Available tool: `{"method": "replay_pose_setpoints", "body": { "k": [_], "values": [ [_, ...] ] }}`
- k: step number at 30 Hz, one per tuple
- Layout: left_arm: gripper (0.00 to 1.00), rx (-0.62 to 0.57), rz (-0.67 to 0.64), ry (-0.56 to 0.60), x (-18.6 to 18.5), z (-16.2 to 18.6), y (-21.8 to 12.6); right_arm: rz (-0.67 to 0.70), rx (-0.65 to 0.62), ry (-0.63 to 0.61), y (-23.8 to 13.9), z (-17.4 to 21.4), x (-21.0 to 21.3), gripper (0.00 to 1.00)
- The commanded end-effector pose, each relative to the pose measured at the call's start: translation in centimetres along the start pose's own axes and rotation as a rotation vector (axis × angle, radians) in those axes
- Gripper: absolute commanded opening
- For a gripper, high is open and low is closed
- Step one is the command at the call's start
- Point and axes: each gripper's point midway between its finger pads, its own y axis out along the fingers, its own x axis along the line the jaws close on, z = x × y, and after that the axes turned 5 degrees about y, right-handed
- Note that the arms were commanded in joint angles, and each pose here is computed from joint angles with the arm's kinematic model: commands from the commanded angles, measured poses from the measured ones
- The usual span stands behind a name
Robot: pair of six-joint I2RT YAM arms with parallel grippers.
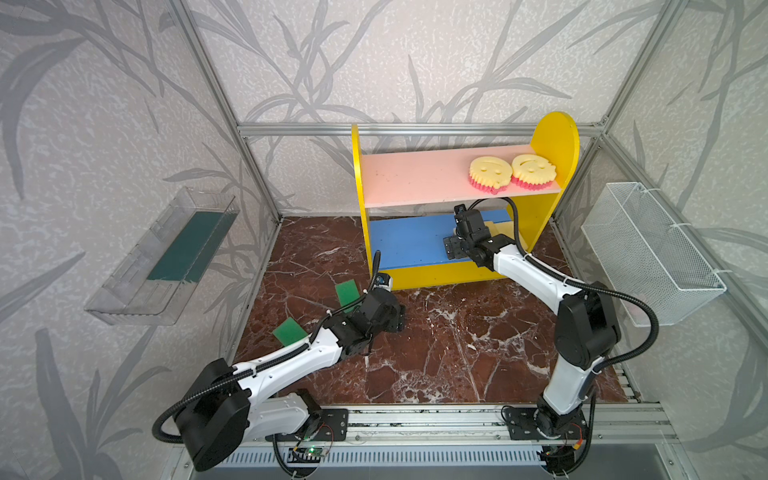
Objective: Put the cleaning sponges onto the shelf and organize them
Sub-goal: 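Withdraw the right gripper from the shelf while the left gripper moves to a green sponge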
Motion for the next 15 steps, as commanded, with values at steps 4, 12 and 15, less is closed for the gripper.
{"method": "replay_pose_setpoints", "body": {
  "k": [4,12,15],
  "values": [
    [0.78,-0.051,-0.112,-0.182,4.2,-1.1,-2.5,-0.127,-0.147,0.052,-6.4,-3.0,1.4,0.96],
    [0.78,0.010,-0.286,-0.298,9.6,1.6,-4.4,-0.292,-0.134,0.167,-10.8,1.3,1.7,0.98],
    [0.82,0.041,-0.386,-0.278,11.3,2.9,-4.6,-0.371,-0.137,0.211,-12.3,3.7,2.0,0.99]
  ]
}}
